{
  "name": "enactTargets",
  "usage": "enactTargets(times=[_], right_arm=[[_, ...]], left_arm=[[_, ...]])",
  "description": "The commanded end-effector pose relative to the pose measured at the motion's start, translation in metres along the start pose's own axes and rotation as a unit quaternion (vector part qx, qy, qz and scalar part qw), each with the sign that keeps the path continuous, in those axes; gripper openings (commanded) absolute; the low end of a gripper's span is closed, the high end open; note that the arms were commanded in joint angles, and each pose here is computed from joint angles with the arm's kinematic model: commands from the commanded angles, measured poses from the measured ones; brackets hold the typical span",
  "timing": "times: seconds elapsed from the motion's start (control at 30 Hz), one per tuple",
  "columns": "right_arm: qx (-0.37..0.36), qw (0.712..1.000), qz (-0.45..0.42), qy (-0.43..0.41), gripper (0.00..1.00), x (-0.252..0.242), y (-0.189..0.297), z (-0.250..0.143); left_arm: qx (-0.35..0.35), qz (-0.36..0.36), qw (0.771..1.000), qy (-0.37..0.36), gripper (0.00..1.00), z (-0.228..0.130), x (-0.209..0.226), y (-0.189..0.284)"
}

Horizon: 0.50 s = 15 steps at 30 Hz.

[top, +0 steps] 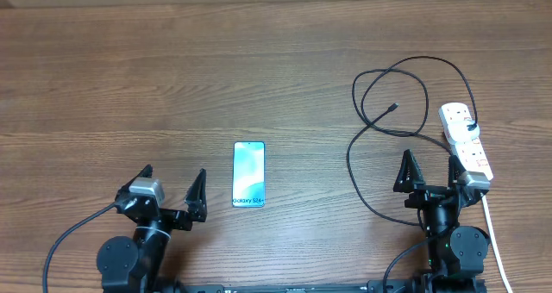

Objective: Plug charger to phone and switch on socket
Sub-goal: 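Move the left gripper over the phone and lower onto it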

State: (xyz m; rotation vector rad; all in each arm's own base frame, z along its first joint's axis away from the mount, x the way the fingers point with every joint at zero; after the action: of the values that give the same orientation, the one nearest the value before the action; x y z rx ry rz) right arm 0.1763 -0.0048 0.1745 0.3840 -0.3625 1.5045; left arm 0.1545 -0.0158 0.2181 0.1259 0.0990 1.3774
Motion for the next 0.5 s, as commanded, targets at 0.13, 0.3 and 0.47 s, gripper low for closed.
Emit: enactTargets(times=[0.13, 0.3, 0.47], right_arm=[[0.001, 1.0, 0.002, 0.002, 1.0, -0.001, 0.0, -0.003], [0.001, 1.0, 0.002, 0.002, 1.0, -0.001, 0.0, -0.003], [0.001, 1.0, 0.002, 0.002, 1.0, -0.001, 0.0, -0.003]], left_arm=[[0.055, -0.015, 0.998, 0.025, 1.0, 0.037, -0.001, -0.003], [0.115, -0.034, 0.992, 0.044, 1.0, 0.056, 0.0, -0.017], [0.186, -0.042, 0.979, 0.078, 1.0, 0.074, 0.002, -0.034]])
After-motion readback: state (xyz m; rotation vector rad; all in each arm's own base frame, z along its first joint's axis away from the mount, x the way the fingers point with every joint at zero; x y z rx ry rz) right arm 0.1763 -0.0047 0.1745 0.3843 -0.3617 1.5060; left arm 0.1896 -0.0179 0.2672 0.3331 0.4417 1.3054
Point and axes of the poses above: each gripper's point midway between its finger pads, its own y axis back along the fingers, its own x axis along the line the jaws close on, z = x × y, the point moved 7 cm from there along y, back along the fingers, and after that the axes turned 11 degrees about -y, right-handed, at the moved point
